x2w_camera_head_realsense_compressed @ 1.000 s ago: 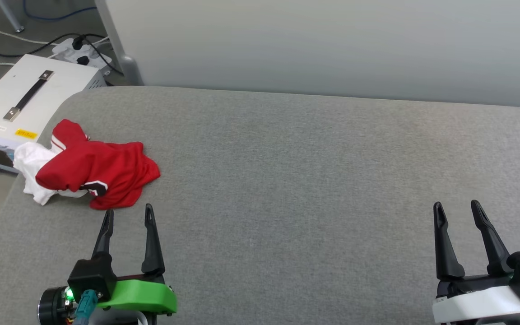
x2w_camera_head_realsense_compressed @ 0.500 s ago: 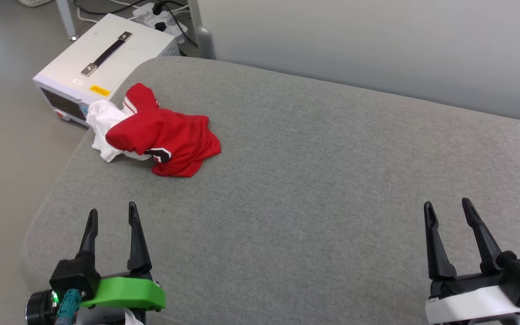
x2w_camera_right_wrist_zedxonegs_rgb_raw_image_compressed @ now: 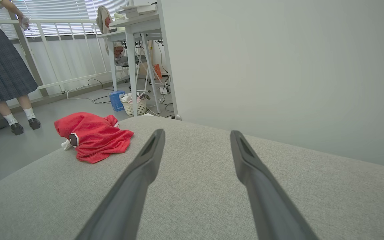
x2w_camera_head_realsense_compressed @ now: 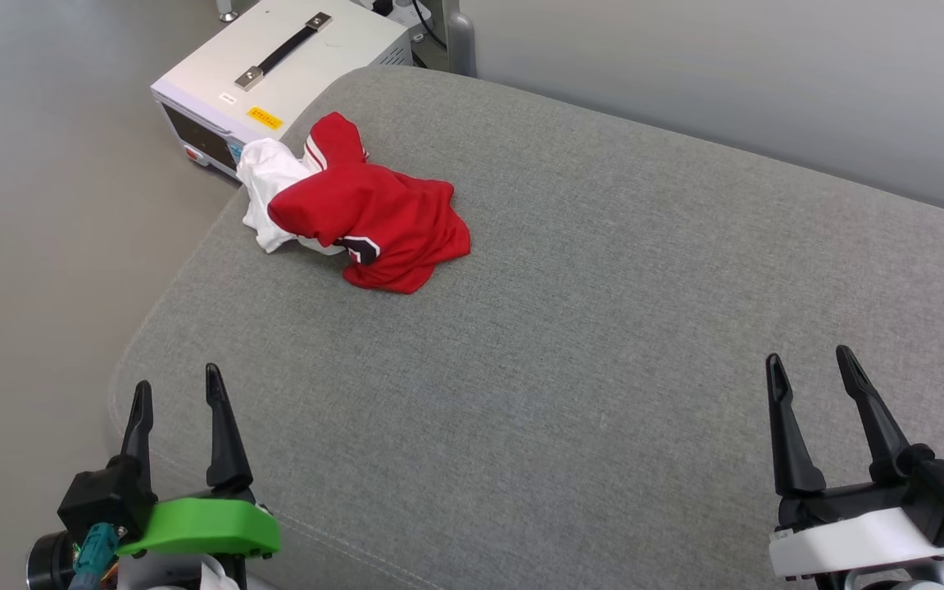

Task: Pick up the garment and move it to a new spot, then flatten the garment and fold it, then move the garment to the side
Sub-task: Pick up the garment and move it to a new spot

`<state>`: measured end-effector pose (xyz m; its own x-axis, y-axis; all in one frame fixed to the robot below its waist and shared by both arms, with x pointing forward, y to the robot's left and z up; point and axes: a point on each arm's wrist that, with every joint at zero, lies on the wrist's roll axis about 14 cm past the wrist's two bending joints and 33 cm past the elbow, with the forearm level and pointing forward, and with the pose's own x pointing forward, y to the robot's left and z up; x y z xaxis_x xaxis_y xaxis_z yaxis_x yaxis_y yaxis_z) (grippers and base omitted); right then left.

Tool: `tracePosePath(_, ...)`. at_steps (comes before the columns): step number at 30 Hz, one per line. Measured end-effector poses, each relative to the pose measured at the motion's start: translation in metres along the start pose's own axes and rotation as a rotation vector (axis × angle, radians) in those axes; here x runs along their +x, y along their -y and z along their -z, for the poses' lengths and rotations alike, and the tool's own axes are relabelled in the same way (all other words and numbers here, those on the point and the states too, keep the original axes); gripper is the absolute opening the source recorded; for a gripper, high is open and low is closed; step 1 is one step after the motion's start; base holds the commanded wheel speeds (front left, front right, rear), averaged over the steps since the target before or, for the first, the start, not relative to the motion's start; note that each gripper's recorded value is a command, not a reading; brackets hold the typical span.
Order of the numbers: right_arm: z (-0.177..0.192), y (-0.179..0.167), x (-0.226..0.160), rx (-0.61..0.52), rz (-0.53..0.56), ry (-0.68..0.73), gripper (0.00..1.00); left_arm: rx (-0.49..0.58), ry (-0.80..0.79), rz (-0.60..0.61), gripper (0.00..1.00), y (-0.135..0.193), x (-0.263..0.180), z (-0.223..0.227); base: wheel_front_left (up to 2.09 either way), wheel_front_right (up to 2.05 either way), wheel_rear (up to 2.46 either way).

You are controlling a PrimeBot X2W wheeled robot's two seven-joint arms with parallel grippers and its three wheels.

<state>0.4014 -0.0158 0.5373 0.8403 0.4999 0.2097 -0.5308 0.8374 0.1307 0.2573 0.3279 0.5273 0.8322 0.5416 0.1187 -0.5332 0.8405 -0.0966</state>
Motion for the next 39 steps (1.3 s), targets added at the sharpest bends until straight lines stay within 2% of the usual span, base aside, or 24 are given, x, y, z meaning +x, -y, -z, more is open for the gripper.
tracePosePath(6,0.001,0.001,0.000,0.002,0.004,0.001,1.00,0.001,0.038,0.042,1.00,0.002,0.019,-0.010,0.00,0.00,0.00)
tracePosePath(14,0.000,0.014,0.009,-0.034,0.024,0.017,1.00,0.034,0.173,0.146,1.00,0.015,0.100,-0.056,0.00,0.00,0.00)
tracePosePath(20,0.004,0.033,0.011,-0.053,0.070,0.018,1.00,0.054,0.209,0.261,1.00,0.050,0.157,-0.078,0.00,0.00,0.00)
tracePosePath(27,0.009,0.058,0.010,-0.065,0.130,0.014,1.00,0.113,0.035,0.428,1.00,0.099,0.212,-0.076,0.00,0.00,0.00)
tracePosePath(31,0.014,0.070,0.005,-0.070,0.166,-0.002,1.00,0.177,-0.239,0.501,1.00,0.120,0.224,-0.036,0.00,0.00,0.00)
tracePosePath(34,0.019,0.078,0.000,-0.072,0.189,-0.017,1.00,0.289,-0.440,0.534,1.00,0.124,0.223,-0.003,0.00,0.00,0.00)
tracePosePath(39,0.028,0.089,-0.003,-0.072,0.217,-0.041,1.00,0.404,-0.780,0.584,1.00,0.130,0.204,0.056,0.00,0.00,0.00)
